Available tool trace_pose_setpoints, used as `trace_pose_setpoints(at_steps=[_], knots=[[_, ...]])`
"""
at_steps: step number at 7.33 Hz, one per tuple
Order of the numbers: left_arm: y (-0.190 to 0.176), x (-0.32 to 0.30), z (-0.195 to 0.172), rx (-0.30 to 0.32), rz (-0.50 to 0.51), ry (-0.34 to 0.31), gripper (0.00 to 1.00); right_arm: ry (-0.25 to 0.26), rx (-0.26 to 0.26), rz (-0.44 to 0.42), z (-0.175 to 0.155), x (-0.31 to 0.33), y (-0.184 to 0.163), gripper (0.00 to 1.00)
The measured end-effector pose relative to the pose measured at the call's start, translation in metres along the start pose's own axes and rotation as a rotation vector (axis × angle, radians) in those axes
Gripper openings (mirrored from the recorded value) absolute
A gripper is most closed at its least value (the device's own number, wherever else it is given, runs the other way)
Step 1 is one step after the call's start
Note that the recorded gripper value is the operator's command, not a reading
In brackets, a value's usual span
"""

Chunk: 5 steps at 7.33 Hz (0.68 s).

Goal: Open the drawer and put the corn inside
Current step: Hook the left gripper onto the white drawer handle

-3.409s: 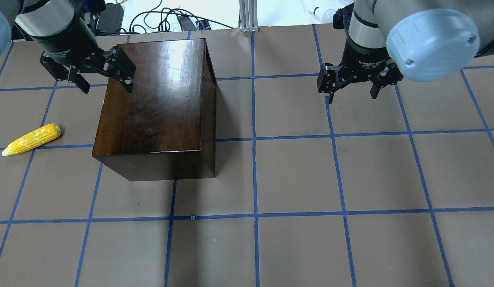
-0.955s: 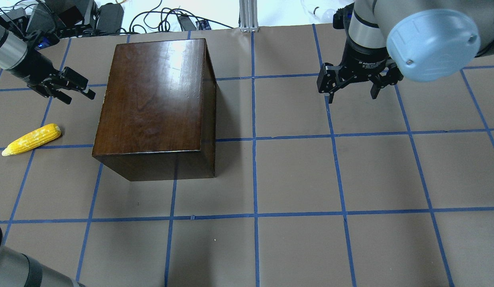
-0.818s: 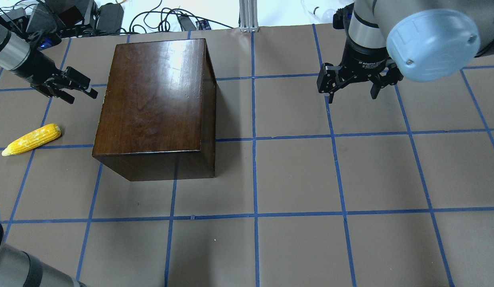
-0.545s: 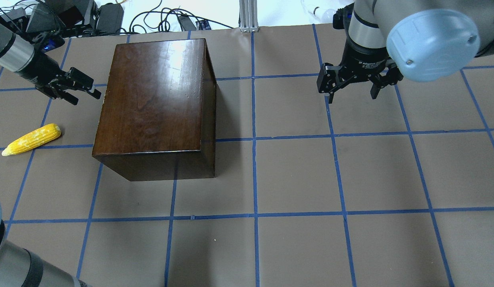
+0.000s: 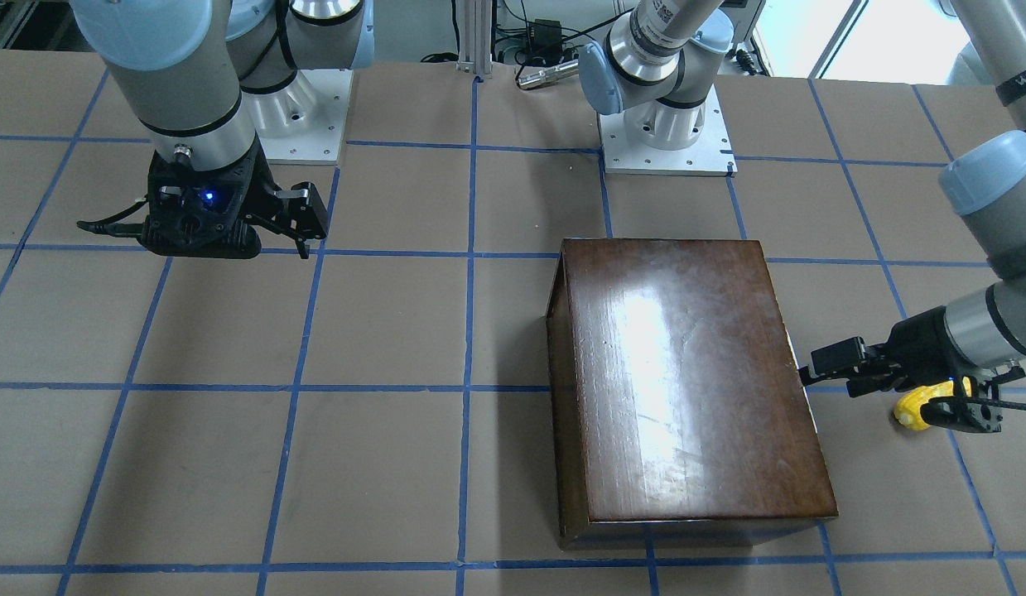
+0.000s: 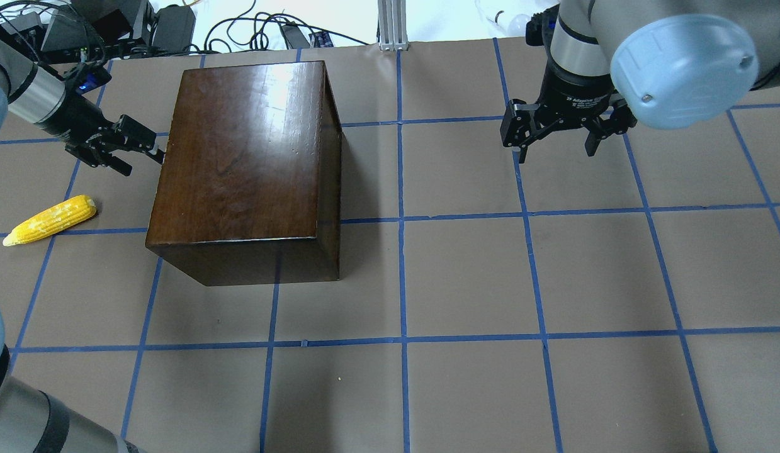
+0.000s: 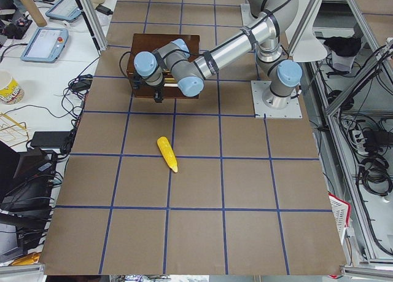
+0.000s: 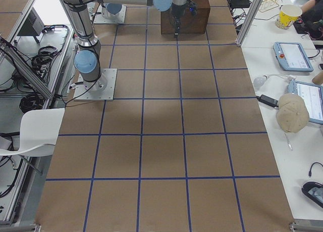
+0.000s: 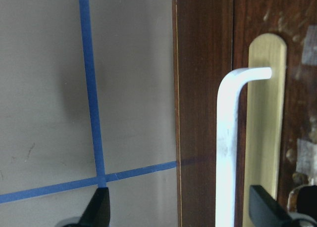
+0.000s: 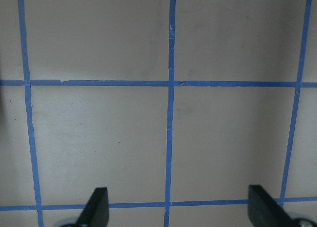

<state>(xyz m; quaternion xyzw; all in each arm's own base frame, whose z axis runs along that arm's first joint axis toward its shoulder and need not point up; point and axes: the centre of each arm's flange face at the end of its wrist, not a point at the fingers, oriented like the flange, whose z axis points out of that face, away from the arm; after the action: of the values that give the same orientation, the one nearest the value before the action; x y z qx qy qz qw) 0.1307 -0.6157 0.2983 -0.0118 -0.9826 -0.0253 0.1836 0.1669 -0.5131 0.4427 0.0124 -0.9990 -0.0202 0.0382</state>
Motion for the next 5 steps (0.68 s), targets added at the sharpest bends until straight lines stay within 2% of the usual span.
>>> trace_pose_setpoints(at_steps=[5], knots=[[-0.004,-0.005,0.014,-0.016,-0.009,0.013,1.0,0.0,-0.001,0.0,0.0,0.0,0.0,1.0]])
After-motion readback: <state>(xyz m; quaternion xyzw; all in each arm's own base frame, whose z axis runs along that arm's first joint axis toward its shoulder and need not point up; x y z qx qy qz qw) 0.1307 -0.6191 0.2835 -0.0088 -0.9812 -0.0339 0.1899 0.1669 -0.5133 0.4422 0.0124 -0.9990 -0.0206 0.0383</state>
